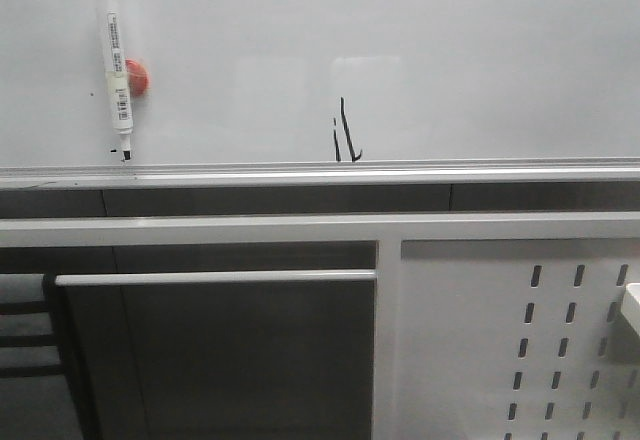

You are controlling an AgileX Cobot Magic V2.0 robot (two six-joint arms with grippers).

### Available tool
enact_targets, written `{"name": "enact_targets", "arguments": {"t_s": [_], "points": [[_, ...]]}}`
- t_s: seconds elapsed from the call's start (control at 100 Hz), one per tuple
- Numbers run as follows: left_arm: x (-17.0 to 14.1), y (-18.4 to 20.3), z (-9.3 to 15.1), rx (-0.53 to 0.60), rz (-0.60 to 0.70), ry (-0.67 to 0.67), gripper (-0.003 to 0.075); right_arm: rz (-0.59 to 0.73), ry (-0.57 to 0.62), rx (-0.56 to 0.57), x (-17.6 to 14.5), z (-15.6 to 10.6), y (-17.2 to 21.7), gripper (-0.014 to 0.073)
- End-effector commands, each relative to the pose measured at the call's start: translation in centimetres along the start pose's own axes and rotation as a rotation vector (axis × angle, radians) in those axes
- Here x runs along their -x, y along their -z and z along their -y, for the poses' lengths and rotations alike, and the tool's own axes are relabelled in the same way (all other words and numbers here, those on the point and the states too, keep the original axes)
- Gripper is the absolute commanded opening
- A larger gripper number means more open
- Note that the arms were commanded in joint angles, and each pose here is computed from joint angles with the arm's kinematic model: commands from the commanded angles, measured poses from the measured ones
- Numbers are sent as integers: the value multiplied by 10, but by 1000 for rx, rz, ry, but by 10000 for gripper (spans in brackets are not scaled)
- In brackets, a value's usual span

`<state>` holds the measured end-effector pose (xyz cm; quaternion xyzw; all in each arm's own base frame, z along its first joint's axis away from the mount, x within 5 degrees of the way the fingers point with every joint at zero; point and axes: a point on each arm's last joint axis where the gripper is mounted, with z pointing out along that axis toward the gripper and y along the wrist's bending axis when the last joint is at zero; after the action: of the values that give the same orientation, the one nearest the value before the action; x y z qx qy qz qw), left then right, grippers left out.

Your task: Write number 1 on whiteboard

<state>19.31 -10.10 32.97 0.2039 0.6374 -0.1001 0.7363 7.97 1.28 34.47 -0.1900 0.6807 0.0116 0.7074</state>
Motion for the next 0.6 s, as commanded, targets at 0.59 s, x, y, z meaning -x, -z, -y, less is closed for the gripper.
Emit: {"name": "enact_targets", "arguments": {"t_s": [0.59], "points": [[38, 118, -9, -47, 84, -12, -22, 52, -4, 3, 11, 6, 5, -58]]}}
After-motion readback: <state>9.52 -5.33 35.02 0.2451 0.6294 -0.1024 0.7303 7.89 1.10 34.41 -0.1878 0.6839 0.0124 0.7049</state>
